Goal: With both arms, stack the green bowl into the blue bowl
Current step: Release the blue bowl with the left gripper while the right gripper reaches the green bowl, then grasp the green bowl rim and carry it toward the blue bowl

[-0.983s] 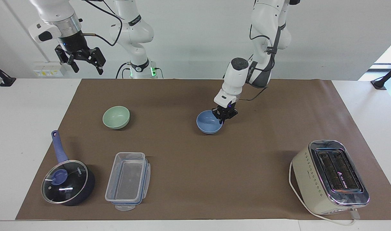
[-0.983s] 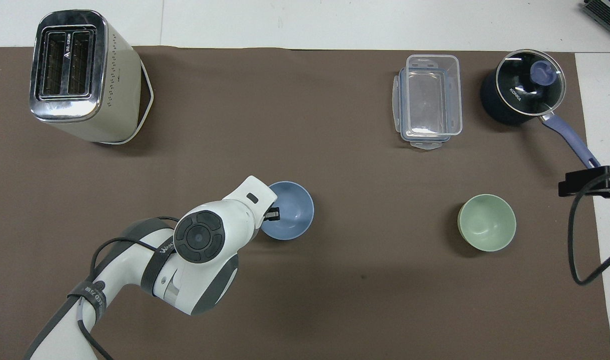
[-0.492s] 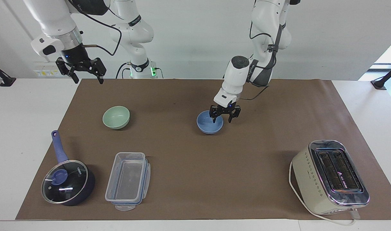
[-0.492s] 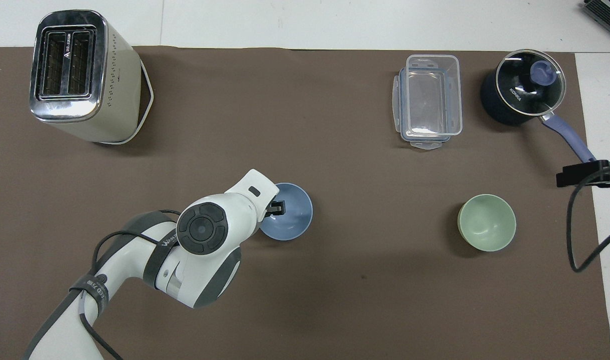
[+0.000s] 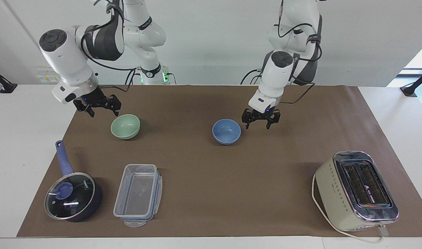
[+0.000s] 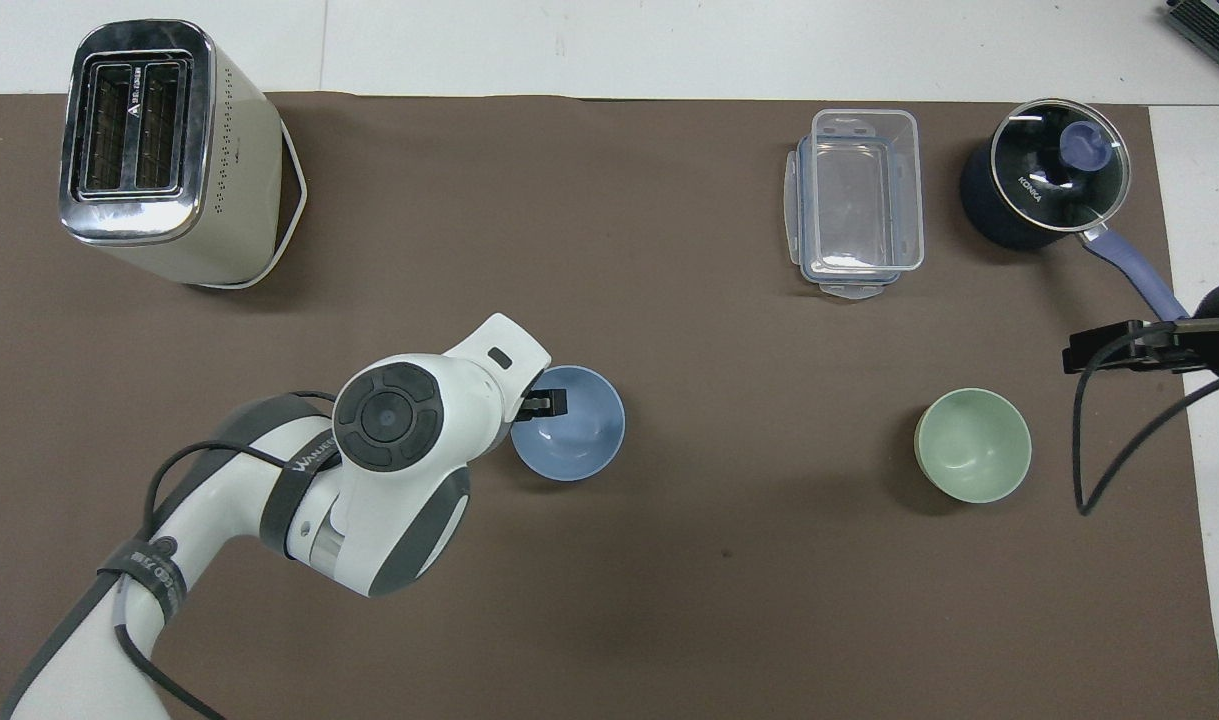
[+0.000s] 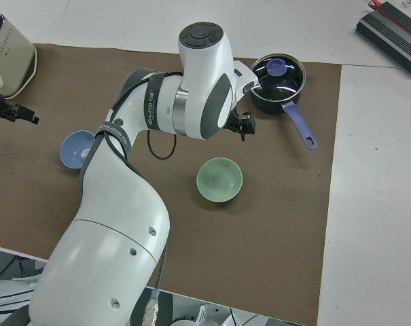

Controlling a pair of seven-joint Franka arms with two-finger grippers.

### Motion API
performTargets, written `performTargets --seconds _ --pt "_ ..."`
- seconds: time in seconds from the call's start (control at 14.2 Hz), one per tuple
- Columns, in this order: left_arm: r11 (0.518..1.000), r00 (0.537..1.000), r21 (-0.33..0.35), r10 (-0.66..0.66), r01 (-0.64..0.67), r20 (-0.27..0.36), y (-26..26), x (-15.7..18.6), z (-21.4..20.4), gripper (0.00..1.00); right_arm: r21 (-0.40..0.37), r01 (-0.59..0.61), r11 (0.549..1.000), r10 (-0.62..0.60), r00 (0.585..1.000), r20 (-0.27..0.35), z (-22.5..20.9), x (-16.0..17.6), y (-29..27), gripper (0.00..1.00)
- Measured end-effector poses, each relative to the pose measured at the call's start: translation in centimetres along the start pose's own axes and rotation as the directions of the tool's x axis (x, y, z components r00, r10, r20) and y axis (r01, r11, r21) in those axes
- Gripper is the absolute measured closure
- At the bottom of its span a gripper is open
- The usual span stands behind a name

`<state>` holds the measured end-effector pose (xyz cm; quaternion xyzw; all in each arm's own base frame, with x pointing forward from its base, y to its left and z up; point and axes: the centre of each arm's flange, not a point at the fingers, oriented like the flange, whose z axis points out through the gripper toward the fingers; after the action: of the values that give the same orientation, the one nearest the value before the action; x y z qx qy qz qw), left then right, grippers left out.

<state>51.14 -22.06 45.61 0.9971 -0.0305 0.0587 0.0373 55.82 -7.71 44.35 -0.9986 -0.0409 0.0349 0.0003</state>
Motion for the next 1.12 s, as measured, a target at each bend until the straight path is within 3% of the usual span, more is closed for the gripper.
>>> performTargets --seconds 0.42,0.84,1.12 --pt "0.995 0.996 0.040 0.088 -0.087 -0.017 -9.3 3.5 -12.3 0.00 0.017 0.114 0.993 -0.115 0.993 0.039 9.0 -1.9 1.3 0.00" --pt "0.983 0.984 0.072 0.175 -0.171 -0.045 -18.0 4.6 -20.8 0.00 0.026 0.133 0.991 -0.134 0.990 0.051 12.2 -3.6 2.1 0.00" --pt "0.984 0.986 0.069 0.165 -0.165 -0.001 -19.1 4.3 -23.3 0.00 0.029 0.126 0.992 -0.127 0.990 0.058 12.5 -3.9 2.4 0.45"
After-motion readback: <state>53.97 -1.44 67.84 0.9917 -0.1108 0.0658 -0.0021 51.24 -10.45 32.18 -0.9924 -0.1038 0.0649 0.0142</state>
